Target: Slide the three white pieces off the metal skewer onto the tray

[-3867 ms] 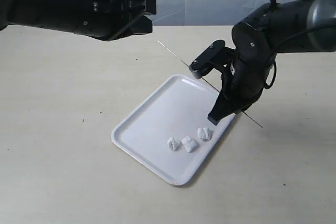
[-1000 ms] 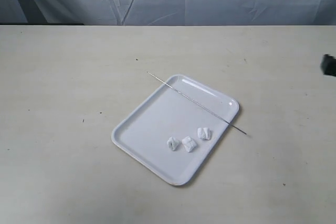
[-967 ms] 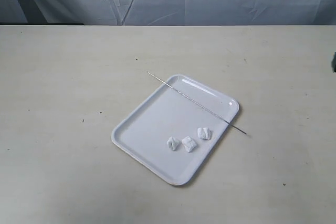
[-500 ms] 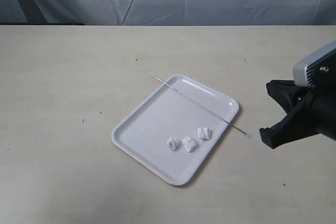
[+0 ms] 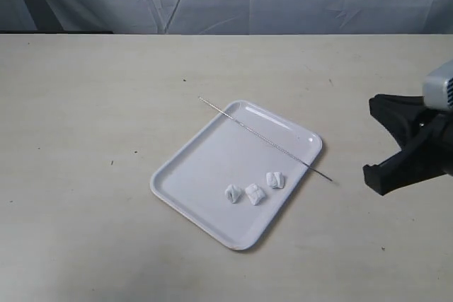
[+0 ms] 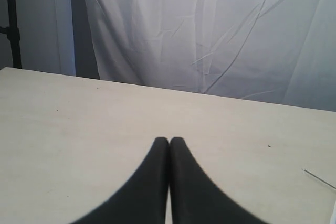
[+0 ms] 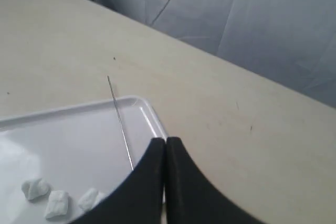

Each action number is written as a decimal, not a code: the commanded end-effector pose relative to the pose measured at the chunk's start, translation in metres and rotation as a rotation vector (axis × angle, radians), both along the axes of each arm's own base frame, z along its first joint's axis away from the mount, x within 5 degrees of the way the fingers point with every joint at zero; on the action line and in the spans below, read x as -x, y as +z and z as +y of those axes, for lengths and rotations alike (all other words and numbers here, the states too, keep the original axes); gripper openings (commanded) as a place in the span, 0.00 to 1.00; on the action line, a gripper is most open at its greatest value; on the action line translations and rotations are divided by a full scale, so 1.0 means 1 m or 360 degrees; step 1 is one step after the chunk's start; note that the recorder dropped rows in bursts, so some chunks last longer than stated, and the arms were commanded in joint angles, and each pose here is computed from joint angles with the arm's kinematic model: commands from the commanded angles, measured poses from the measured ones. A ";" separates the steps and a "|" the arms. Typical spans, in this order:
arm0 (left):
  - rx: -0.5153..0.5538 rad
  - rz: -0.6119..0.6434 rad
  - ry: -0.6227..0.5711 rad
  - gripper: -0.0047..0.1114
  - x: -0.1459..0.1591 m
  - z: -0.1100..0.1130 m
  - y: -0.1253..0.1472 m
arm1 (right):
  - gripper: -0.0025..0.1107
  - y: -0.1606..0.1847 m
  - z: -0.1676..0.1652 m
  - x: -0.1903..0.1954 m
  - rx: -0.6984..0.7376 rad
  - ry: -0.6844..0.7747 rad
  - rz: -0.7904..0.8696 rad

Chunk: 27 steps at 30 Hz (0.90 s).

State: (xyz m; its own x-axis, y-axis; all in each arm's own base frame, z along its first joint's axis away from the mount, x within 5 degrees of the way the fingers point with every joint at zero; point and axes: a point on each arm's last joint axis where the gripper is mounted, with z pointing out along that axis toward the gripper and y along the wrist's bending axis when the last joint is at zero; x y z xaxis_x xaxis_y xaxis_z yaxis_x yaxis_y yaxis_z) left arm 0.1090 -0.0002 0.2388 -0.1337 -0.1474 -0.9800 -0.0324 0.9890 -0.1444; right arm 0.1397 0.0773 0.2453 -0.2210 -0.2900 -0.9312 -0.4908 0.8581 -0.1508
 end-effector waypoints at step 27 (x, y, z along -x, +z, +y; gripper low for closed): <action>-0.0236 -0.0069 0.0249 0.04 0.008 0.018 0.005 | 0.02 -0.013 -0.088 0.070 -0.0415 -0.0961 -0.0606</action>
